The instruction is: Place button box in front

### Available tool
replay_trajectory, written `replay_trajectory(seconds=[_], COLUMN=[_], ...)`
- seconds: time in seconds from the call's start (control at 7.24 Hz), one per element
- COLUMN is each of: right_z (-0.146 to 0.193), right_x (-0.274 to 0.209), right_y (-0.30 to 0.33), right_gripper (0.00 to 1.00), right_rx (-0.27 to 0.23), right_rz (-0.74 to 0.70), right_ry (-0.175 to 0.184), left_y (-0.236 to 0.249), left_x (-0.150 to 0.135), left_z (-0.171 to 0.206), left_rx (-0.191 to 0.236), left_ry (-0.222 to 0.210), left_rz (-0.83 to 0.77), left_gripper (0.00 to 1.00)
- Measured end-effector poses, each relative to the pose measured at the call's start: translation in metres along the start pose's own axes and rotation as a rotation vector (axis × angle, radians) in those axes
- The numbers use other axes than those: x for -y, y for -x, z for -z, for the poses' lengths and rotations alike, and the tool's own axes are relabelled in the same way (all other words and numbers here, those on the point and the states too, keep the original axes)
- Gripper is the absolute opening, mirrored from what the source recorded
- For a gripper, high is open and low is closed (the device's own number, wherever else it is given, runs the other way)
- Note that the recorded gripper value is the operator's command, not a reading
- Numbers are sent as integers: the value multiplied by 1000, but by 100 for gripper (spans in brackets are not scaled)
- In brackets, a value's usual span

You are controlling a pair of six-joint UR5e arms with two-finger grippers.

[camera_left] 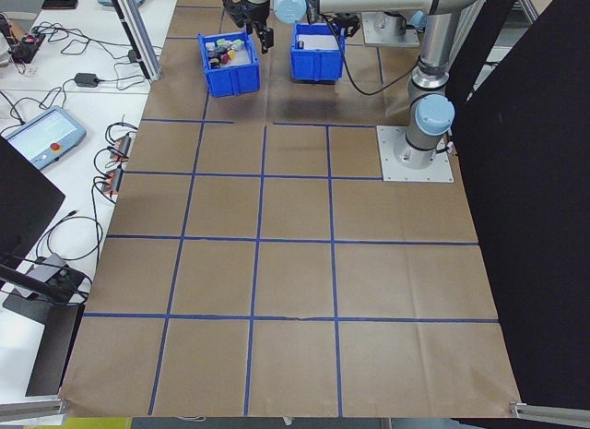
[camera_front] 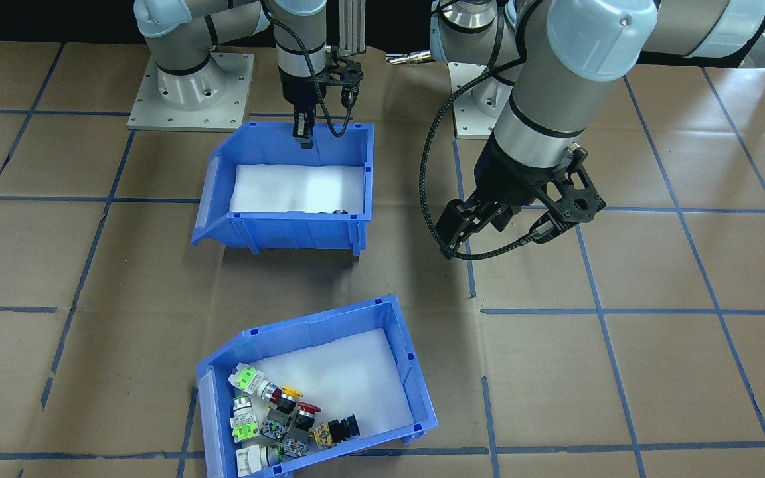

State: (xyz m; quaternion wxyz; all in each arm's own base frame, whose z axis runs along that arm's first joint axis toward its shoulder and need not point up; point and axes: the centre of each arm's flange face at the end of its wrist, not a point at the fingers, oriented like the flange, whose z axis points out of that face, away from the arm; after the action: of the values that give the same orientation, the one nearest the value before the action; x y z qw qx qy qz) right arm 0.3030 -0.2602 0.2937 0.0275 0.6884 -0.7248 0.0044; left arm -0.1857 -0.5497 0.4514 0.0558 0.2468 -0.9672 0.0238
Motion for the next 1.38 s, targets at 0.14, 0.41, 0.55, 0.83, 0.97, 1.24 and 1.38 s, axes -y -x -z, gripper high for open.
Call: replay_trajectory(seconds=[0.14,0.41,0.55,0.83,0.97,1.24,1.38], right_z=[-1,-6,-9,-12,-12,-12,-11], right_x=[4,9,13,16,16,17,18], right_y=[2,1,-1,-4,-4,-4,-4], right_gripper=[0,0,0,1,24,100,100], right_rx=[-9,-20,-31,-38,-38,-33,-33], right_rz=[14,45,48,28,18,12,11], right_ry=[-5,-2,-5,-9,-11,-18,-23], left_y=[10,31,42,57,62,70,73], left_x=[-3,-17,-24,-29,-33,-43,-48], left_z=[9,28,38,52,59,79,88], left_rx=[40,117,133,135,133,140,146], left_ry=[-2,-3,6,17,10,-24,-38], left_rz=[-143,-413,-493,-547,-554,-553,-550], left_gripper=[99,99,99,100,100,100,100])
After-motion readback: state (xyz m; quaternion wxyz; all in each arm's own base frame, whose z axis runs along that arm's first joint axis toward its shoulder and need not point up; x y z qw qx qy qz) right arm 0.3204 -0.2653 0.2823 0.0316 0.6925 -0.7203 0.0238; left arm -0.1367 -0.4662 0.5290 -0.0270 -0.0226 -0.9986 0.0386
